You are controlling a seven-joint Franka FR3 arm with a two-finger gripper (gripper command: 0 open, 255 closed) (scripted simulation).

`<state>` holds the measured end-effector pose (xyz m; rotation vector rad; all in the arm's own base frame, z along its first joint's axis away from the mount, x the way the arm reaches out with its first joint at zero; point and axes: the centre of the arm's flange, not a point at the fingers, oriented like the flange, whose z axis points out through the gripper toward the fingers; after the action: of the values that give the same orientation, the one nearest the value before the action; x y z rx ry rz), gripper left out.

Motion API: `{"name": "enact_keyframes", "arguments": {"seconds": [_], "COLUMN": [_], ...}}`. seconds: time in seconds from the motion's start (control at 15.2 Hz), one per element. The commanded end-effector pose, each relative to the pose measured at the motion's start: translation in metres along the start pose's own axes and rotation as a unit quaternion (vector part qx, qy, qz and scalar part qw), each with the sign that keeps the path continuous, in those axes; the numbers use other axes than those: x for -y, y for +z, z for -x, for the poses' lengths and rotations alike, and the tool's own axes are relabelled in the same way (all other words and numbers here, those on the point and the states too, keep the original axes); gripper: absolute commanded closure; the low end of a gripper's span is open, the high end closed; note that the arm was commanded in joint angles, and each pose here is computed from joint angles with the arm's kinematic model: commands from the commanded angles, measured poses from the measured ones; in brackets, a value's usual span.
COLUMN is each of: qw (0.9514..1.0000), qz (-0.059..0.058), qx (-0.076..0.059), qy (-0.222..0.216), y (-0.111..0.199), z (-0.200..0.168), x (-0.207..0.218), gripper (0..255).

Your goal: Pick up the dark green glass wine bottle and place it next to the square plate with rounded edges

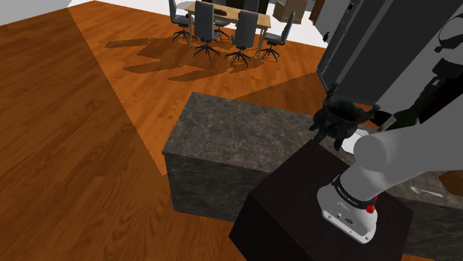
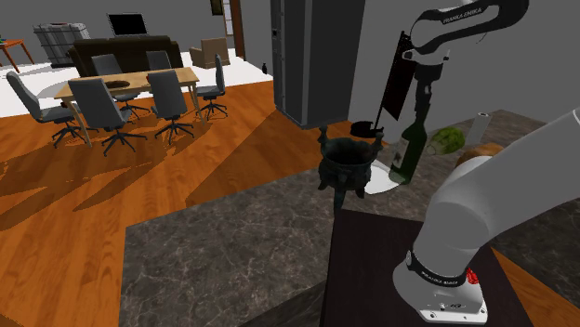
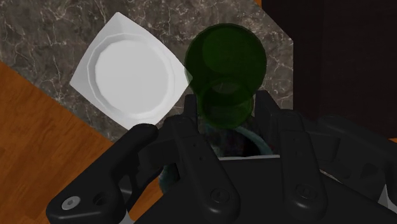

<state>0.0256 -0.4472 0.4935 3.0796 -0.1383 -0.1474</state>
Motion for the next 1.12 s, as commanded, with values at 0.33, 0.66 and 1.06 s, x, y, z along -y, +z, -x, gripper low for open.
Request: {"name": "enact_keyframes", "arguments": {"seconds": [0.33,0.66,1.06], "qw": [1.0000,1.0000,1.0000], "qz": [0.000,0.000,0.000], "qx": [0.000,0.000,0.000], "qy": [0.000,0.000,0.000], "y": [0.037,0.063,0.095], "z": [-0.005,-0.007,-0.010], "x": [0.001,0.003,0.005], "gripper": [255,255,255]}}
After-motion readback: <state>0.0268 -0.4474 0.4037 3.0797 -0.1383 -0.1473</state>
